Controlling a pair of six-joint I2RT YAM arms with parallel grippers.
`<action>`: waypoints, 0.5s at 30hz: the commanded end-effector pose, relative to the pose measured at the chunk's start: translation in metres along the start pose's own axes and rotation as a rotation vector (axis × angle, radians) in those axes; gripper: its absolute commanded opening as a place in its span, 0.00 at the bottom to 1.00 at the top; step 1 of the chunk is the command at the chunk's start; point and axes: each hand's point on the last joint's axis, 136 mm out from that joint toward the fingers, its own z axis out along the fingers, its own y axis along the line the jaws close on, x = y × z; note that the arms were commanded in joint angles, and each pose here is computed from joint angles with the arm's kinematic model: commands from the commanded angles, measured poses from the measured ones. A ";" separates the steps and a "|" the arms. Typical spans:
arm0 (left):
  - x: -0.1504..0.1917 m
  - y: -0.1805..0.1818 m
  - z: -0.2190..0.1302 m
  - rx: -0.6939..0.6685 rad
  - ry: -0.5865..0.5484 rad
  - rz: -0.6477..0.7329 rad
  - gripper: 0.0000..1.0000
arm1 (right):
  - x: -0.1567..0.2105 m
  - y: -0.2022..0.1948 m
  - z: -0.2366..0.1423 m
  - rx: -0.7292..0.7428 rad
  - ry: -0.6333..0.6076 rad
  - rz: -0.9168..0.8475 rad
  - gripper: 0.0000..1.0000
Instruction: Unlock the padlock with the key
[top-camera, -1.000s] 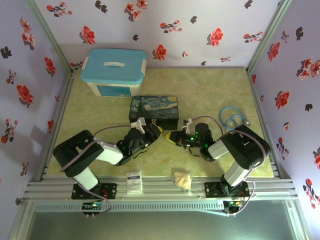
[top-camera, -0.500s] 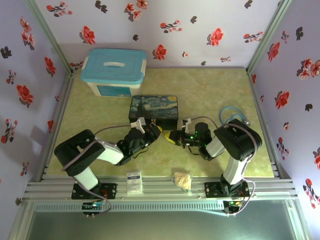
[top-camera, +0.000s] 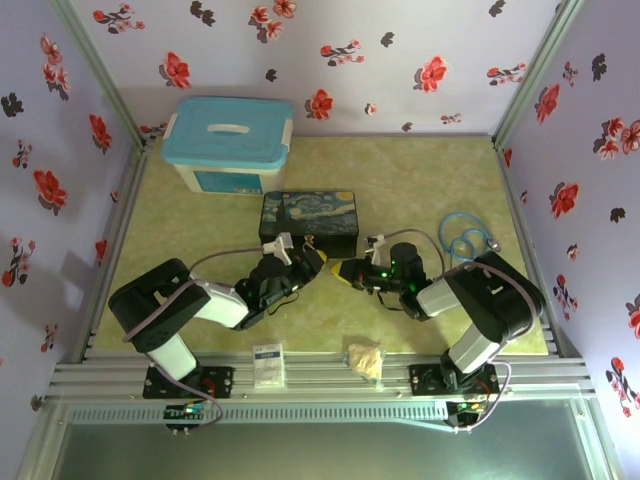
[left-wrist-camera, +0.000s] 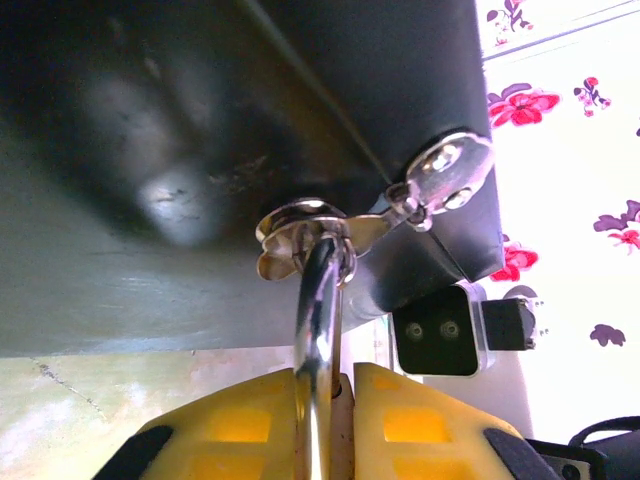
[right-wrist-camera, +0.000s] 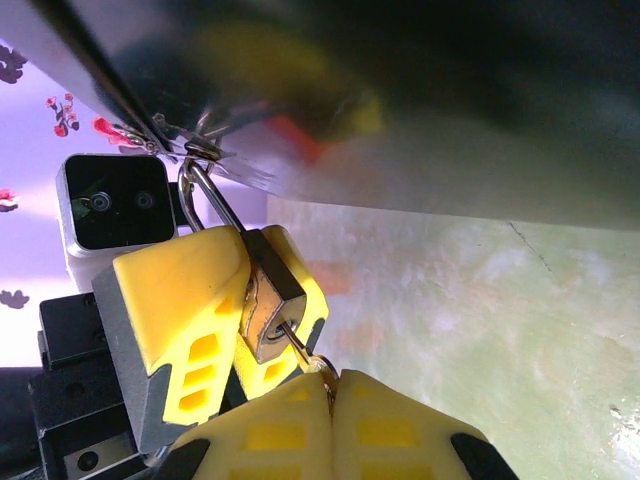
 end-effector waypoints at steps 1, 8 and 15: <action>0.028 -0.025 0.002 0.089 0.110 0.022 0.00 | -0.023 0.034 0.001 -0.044 -0.119 -0.145 0.00; 0.029 -0.023 0.004 0.079 0.115 0.021 0.00 | -0.014 0.022 -0.010 0.116 -0.125 -0.235 0.00; 0.035 -0.030 0.003 0.102 0.126 0.010 0.00 | -0.020 0.030 -0.009 0.143 -0.118 -0.265 0.00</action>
